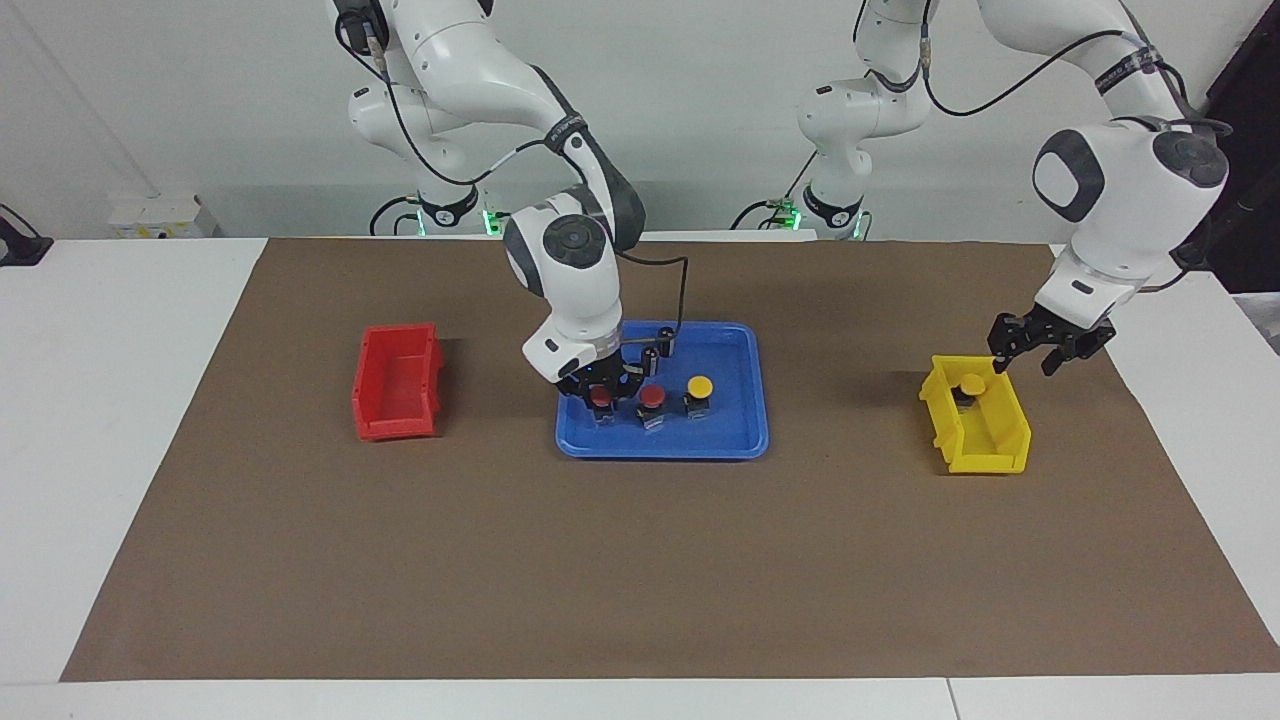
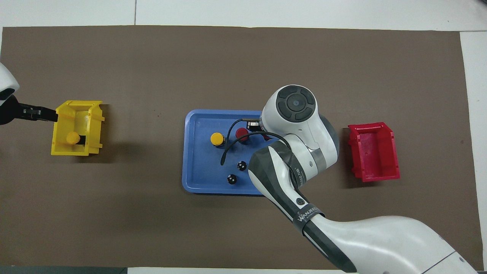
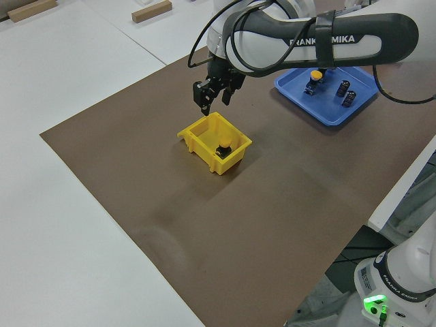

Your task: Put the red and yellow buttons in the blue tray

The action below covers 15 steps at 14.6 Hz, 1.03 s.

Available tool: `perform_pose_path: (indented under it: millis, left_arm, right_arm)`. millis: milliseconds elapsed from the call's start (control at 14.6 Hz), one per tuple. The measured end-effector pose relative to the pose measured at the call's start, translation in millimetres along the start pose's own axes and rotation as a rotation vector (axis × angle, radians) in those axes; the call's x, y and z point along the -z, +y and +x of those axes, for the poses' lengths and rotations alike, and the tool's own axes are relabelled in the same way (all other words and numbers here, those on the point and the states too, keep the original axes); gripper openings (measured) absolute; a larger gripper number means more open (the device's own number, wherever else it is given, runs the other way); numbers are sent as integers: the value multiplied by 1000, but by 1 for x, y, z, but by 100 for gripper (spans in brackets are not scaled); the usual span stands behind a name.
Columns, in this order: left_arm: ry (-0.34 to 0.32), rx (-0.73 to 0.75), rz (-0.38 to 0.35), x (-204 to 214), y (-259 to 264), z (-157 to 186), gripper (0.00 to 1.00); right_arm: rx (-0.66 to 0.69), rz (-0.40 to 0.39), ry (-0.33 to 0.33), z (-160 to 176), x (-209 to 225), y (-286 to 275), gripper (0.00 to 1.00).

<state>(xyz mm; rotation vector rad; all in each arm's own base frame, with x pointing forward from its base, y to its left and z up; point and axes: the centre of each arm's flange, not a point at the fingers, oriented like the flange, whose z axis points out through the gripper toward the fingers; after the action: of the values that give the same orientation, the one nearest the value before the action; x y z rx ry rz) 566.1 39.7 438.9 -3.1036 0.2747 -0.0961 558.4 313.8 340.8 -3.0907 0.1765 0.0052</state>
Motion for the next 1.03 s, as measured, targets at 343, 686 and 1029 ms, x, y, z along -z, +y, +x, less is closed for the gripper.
perform_pose_path:
  millis: [343, 686, 1029]
  left_arm:
    - [-14, 12, -6, -56, 2, -21, 69]
    - [-33, 18, -12, -66, 5, -28, 70]
    - [-23, 53, -10, -77, 9, -32, 41]
  right_arm:
    - [-9, -5, 2, 3, 1, 5, 70]
    - [-87, -17, 63, 46, 107, 62, 100]
    - [-102, -53, 28, 56, 214, 165, 100]
